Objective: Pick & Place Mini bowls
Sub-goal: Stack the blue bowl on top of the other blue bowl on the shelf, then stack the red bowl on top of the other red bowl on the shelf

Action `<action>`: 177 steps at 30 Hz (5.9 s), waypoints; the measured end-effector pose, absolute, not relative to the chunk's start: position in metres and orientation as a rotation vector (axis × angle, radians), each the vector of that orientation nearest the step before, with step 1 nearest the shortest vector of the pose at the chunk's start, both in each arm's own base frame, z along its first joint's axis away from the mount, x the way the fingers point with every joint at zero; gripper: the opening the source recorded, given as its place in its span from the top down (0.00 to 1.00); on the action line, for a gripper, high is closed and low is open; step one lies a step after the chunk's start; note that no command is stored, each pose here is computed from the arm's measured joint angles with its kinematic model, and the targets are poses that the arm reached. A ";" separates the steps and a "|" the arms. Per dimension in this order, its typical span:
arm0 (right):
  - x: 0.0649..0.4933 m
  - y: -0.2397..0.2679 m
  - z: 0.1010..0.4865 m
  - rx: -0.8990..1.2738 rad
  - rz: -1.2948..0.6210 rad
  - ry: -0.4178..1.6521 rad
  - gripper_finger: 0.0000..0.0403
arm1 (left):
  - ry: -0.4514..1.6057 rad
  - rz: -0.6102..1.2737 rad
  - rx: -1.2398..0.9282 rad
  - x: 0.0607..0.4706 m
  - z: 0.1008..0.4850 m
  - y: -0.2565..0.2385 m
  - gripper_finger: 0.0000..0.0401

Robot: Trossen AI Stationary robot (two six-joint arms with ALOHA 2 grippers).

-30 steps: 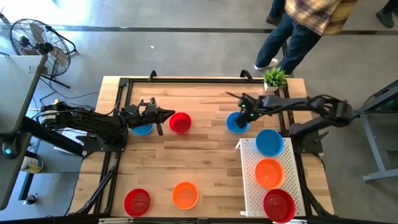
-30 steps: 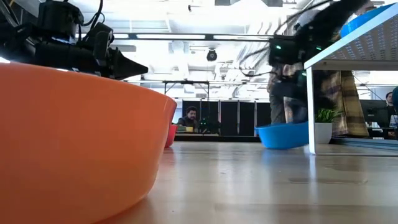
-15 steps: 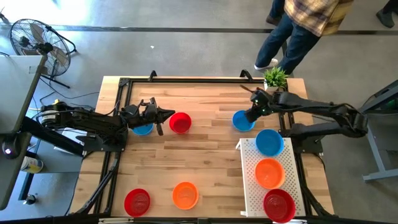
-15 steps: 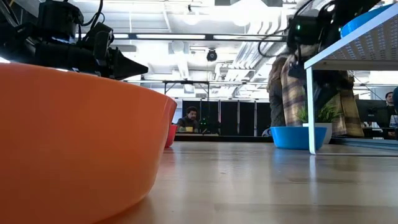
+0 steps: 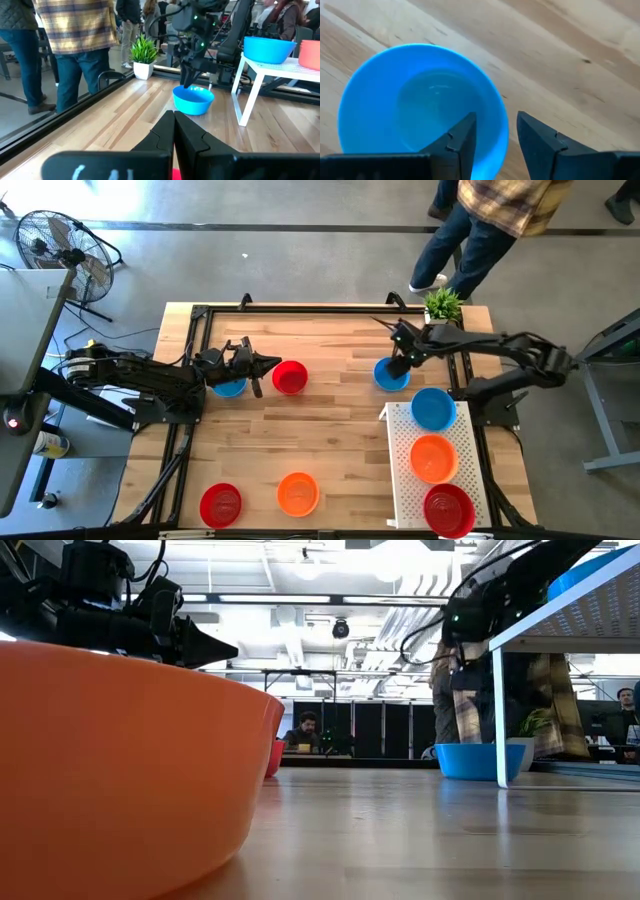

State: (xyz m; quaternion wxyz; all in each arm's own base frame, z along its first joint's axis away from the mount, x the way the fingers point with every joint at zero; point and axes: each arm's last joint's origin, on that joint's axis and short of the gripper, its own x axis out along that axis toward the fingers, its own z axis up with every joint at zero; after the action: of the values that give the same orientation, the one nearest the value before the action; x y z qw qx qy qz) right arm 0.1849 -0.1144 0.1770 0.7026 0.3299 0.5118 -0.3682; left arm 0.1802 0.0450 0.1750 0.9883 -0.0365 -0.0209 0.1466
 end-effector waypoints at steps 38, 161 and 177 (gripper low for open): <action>0.170 -0.100 0.191 0.724 -0.670 1.219 0.61 | -0.026 0.295 -0.075 0.180 0.174 0.045 1.00; 0.110 0.011 0.350 0.694 -0.420 1.259 0.96 | -0.021 0.296 -0.074 0.180 0.173 0.045 1.00; 0.110 0.011 0.350 0.698 -0.416 1.260 0.79 | -0.013 0.296 -0.077 0.180 0.172 0.045 1.00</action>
State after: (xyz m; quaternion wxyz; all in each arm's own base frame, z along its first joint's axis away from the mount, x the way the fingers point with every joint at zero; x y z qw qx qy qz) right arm 0.1101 0.0108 0.3502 0.7319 0.3170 0.5728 -0.1890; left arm 0.1804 0.0450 0.1722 0.9883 -0.0385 -0.0062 0.1475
